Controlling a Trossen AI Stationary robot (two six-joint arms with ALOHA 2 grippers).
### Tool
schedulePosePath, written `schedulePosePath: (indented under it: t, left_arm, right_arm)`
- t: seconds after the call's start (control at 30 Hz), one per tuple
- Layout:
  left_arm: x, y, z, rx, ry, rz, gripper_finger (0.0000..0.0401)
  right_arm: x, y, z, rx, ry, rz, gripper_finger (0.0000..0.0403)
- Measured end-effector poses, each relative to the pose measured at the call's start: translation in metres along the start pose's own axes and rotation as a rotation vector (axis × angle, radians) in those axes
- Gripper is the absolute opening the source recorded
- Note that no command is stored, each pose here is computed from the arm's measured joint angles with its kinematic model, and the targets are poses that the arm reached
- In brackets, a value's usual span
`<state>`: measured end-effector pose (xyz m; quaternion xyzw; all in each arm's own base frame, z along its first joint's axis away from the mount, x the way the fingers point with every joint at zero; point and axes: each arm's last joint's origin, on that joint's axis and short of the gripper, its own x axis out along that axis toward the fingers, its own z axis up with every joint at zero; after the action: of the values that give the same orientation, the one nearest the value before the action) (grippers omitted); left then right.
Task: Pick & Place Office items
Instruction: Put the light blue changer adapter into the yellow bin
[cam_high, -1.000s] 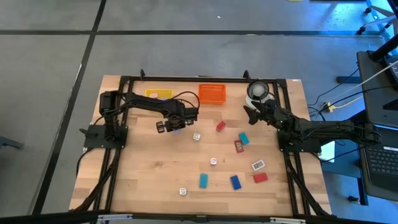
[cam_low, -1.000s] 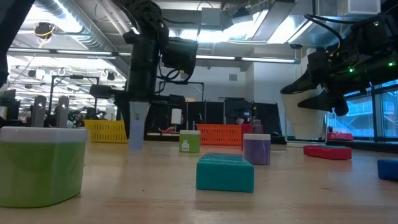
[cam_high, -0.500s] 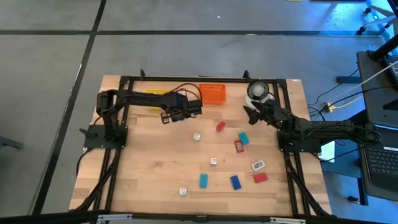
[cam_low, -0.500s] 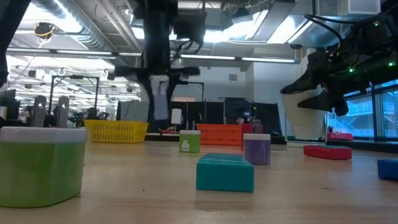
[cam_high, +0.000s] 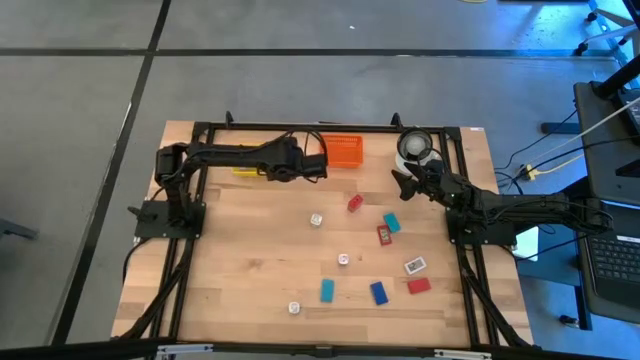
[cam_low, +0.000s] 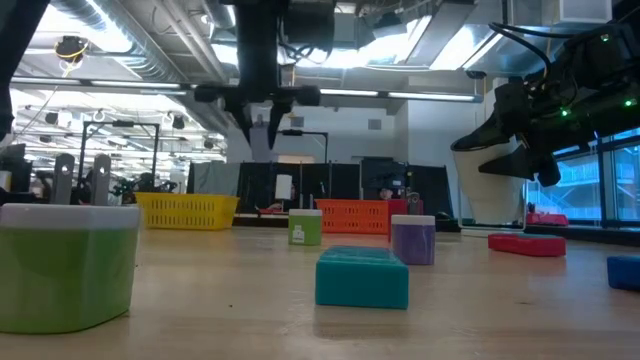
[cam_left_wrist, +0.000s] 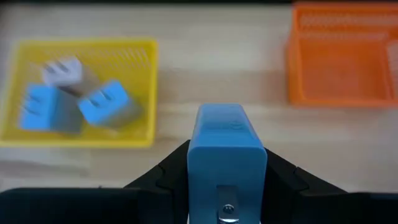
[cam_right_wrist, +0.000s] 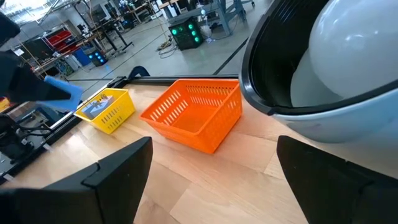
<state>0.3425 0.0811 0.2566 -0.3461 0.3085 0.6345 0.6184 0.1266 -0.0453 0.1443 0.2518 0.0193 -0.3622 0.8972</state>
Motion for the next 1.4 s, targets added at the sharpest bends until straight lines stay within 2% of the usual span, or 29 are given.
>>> schedulePosePath:
  t: [0.2, 0.4, 0.57, 0.73, 0.97, 1.4]
  left_arm:
    - [0.011, 0.011, 0.018, -0.009, -0.063, 0.099, 0.0124]
    - [0.04, 0.029, 0.045, 0.055, 0.063, 0.192, 0.0127]
    - [0.077, 0.045, 0.065, 0.076, 0.229, 0.144, 0.0125]
    - [0.099, 0.058, 0.075, 0.069, 0.319, 0.115, 0.0129]
    - [0.11, 0.065, 0.08, 0.076, 0.321, 0.102, 0.013]
    - [0.117, 0.068, 0.07, 0.086, 0.398, 0.077, 0.0139]
  right_arm:
    - [0.0, 0.0, 0.0, 0.0, -0.001, -0.002, 0.0347]
    - [0.0, 0.0, 0.0, 0.0, -0.001, -0.001, 0.0347]
    - [0.0, 0.0, 0.0, 0.0, -0.001, -0.002, 0.0347]
    - [0.0, 0.0, 0.0, 0.0, -0.001, -0.001, 0.0347]
    - [0.0, 0.0, 0.0, 0.0, -0.001, -0.001, 0.0347]
    - [0.0, 0.0, 0.0, 0.0, -0.001, -0.001, 0.0347]
